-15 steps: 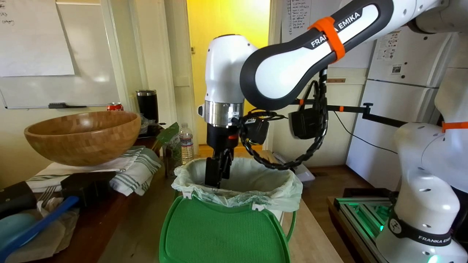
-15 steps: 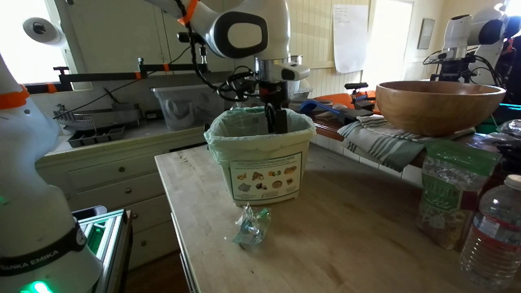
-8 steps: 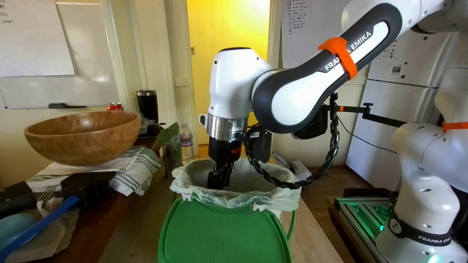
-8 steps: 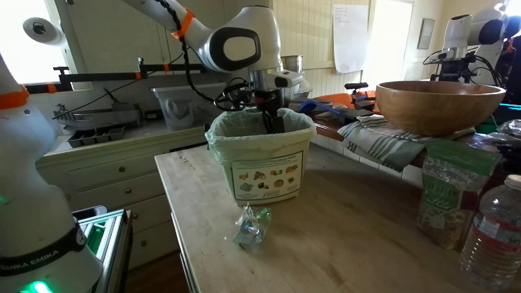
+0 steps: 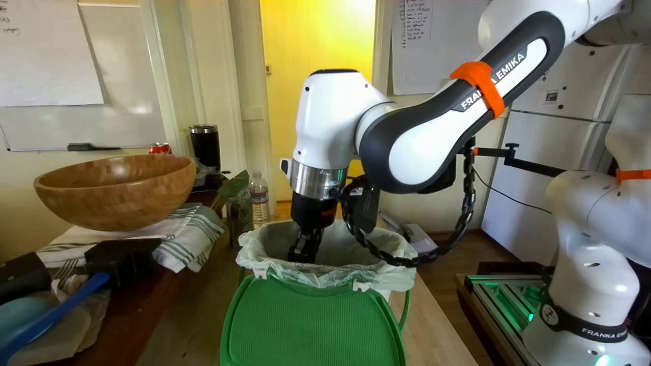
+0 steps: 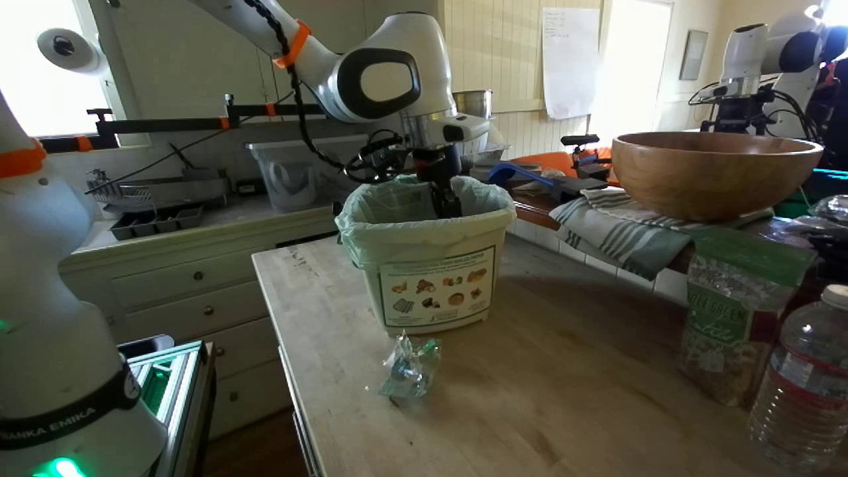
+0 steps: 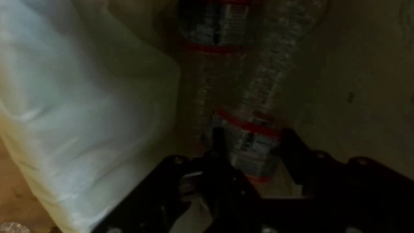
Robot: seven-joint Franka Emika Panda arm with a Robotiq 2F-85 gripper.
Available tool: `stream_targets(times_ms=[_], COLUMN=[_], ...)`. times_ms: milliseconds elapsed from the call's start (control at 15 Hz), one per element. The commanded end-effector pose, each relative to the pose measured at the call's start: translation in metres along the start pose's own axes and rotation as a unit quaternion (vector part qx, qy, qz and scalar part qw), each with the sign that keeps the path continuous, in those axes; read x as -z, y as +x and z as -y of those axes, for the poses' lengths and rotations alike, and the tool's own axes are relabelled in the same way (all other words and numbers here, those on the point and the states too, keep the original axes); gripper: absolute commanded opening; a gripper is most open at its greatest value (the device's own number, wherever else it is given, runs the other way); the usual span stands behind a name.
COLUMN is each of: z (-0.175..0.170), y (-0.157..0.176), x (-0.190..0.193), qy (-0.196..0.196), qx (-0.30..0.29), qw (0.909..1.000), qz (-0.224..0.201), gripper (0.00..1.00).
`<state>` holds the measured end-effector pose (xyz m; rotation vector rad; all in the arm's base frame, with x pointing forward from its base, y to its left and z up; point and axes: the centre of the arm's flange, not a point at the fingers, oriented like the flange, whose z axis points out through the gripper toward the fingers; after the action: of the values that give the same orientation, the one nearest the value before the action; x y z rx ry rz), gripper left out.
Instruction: Remove the plastic bottle from the trash can and place it on the counter top
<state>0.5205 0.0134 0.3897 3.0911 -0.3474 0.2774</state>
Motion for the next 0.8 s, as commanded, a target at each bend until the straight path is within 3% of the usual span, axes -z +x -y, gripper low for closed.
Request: stream_targets(times_ms=[0,133,200,733], z=[0.004,0.005,0.006,0.012], y=[-0.007,-0.008,-0.009,-0.018], x=[0.008,0.019,0.025,0.072], qy=[0.003,0.004,0.005,0.013], qx=[-0.009,-0.008,-0.008,-0.009], qw=[0.9999,0.9998,0.9997,0.9979], qz=[-0.011,-0.018,-0.024,-0.063], gripper=[0.17,0.02,0.0,0.0])
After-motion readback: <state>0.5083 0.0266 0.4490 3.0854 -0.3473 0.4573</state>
